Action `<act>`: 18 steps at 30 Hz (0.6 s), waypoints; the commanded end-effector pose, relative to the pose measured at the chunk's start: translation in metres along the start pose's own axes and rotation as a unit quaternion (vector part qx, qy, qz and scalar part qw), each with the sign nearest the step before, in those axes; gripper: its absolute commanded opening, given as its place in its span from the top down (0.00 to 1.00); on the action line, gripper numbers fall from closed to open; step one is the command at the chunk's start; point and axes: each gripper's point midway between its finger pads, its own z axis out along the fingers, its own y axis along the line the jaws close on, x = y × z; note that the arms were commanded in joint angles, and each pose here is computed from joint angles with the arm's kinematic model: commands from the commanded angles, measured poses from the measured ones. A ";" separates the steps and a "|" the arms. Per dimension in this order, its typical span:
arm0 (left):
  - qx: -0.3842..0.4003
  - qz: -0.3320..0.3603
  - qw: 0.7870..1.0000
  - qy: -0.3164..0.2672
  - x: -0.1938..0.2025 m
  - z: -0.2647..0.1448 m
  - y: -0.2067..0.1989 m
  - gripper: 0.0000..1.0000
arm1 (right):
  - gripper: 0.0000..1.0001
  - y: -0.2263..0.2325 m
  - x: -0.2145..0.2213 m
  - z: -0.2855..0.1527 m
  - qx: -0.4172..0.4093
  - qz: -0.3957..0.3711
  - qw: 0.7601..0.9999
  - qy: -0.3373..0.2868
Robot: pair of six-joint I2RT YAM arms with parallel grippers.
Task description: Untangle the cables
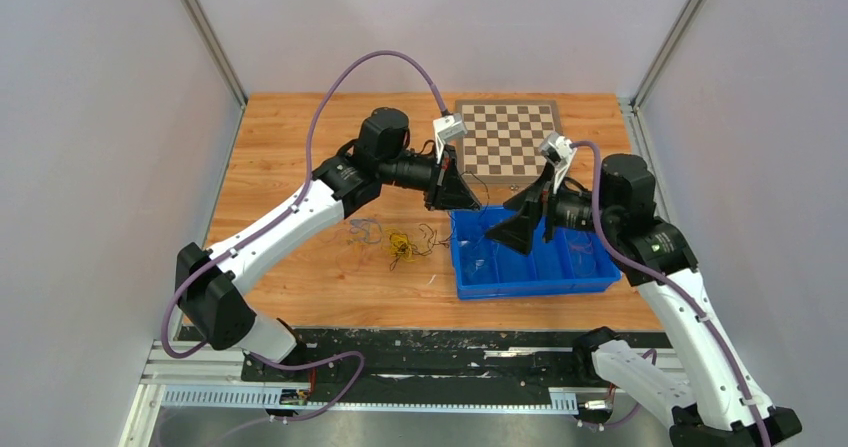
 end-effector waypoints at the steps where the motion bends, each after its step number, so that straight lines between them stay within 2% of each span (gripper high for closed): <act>1: 0.028 0.016 0.999 -0.041 -0.032 -0.005 -0.024 1.00 | 0.03 -0.022 -0.002 0.013 0.030 0.024 0.999 -0.030; 9: 0.062 0.005 0.997 -0.048 -0.037 -0.005 -0.034 1.00 | 0.21 -0.019 -0.019 0.032 -0.014 0.023 0.998 -0.056; 13: 0.054 -0.016 0.996 -0.065 -0.046 -0.008 -0.026 1.00 | 0.48 -0.009 -0.015 0.034 -0.048 0.016 0.998 -0.046; 16: 0.055 -0.024 0.995 -0.081 -0.056 -0.013 -0.023 1.00 | 0.58 -0.005 -0.009 0.031 -0.052 0.007 0.998 -0.045; 18: 0.056 -0.025 0.994 -0.088 -0.060 -0.016 -0.021 1.00 | 0.77 -0.003 -0.009 0.029 -0.053 0.003 0.997 -0.046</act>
